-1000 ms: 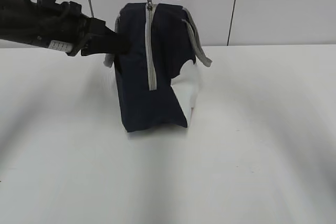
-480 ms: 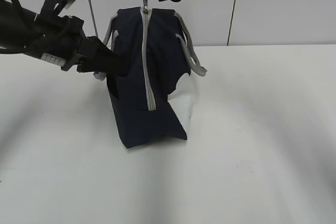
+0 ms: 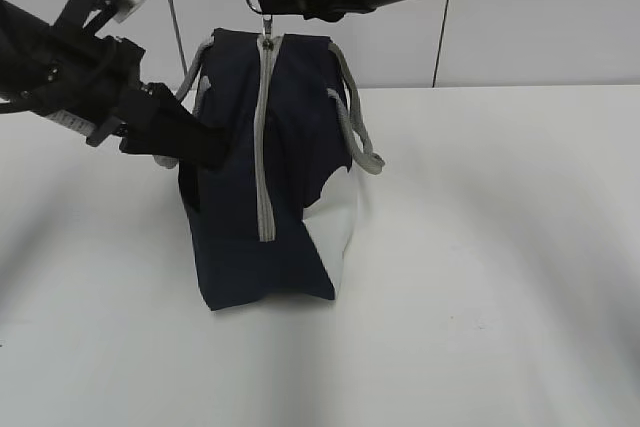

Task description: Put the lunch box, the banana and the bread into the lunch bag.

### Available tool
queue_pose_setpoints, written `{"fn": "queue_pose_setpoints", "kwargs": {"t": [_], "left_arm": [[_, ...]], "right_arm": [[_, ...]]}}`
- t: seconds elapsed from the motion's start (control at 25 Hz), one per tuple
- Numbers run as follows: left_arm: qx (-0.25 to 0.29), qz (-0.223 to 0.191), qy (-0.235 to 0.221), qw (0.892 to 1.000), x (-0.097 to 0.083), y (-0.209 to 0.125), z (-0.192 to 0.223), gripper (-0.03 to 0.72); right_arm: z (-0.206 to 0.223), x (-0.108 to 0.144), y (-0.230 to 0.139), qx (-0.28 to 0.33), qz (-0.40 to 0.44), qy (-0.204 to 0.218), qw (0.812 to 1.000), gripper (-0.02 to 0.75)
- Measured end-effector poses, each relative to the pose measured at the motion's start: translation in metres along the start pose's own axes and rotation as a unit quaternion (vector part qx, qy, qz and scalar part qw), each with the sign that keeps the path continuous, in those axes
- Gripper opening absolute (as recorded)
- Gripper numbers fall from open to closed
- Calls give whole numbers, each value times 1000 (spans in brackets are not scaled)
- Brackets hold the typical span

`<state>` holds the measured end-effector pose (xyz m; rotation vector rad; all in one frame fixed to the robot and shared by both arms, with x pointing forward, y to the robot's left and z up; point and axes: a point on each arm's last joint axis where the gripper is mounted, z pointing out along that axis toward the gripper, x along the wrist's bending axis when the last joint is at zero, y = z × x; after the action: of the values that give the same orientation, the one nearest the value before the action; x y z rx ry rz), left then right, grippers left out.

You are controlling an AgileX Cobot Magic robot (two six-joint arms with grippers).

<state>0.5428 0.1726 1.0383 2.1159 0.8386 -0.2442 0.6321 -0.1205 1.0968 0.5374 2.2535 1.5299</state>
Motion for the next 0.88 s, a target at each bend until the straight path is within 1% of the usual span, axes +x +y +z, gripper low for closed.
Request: {"fn": "queue_pose_setpoints", "kwargs": {"t": [0.2,0.64,0.88], "left_arm": [[11,-8,12,1000,2,-2,0,2],[22,-3,21,1000,3,-4,-1,2],[39,6,22,999,4,-7,-1,2]], "right_arm": [[1,-5,2,-6,0,-22,1000,-16],[36,-33,-4,-21,12,-31,999,-16],[57,-47,-11,-27,32,-30,999,-16]]}}
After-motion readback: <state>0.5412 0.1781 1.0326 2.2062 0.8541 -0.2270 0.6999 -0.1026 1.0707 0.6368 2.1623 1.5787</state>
